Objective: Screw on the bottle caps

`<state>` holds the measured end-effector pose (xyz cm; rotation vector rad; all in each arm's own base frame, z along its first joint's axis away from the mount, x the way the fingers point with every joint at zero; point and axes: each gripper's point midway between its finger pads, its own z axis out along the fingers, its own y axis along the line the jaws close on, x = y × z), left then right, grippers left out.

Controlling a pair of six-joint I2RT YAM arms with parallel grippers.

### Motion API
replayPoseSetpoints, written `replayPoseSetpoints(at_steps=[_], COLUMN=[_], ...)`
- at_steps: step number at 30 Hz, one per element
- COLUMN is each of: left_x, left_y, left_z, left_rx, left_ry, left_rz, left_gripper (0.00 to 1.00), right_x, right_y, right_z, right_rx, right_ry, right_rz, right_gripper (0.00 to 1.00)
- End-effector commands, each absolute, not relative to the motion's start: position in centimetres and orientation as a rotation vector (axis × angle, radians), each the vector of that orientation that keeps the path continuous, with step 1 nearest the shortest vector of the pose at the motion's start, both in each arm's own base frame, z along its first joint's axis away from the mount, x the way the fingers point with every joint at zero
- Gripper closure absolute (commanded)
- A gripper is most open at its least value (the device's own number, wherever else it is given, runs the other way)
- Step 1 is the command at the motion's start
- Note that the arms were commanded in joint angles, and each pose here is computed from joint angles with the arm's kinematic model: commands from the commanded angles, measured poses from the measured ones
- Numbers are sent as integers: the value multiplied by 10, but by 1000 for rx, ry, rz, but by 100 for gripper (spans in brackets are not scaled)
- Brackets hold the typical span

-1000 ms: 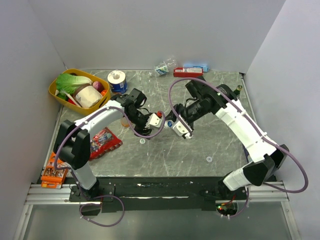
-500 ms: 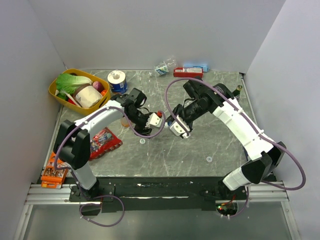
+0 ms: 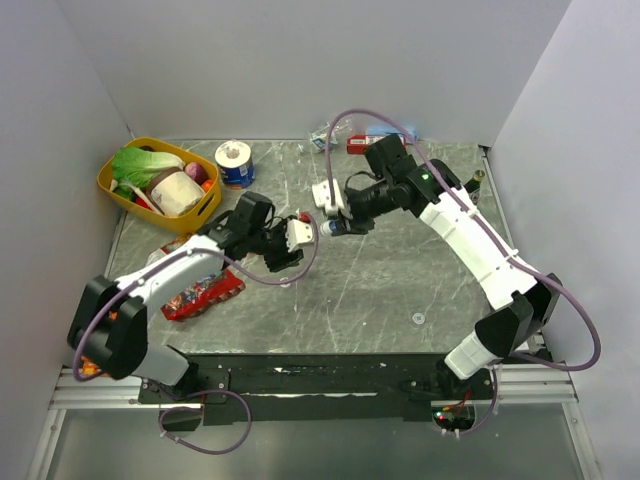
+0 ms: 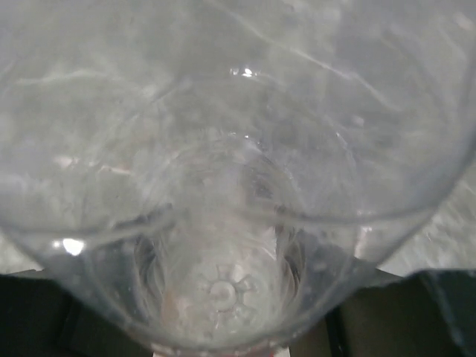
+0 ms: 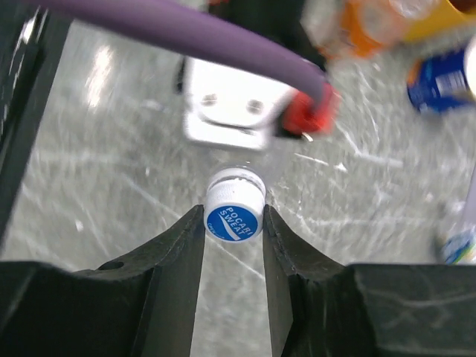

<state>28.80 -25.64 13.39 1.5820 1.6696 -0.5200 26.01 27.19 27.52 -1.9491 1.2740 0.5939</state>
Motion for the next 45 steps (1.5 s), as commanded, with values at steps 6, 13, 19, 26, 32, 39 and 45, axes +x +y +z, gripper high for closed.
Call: replayPoseSetpoints(at_steps=[6,13,19,26,32,39,45], left_x=[328,348,362,373,358,319,288], left_y=[-275,-258,-244,-242,-262,-291,-295], left_z=[292,315,323,309,269,240,230], left_rx=[921,614,486,469,699,1072,1442], left_ry=[1359,1396,1411,1487,1567,1493,1396], left_rz=[-430,-140,52,153,13,-240,-482], left_gripper=[99,99,99,99,99,99,99], right_x=[298,308,314,310,329,311,237], right_y=[283,286,283,283,236,187,209], right_z=[273,286,283,299,360,418,394], right_rx=[-1421,-1056,-809,-740,-826,-1163,-1704], right_ry=[1861,2216,2348,2350,2105,1615,1065], right_rz=[842,1131,1235,1223,1018,793,536], right_gripper=[80,80,81,73,20,1,14])
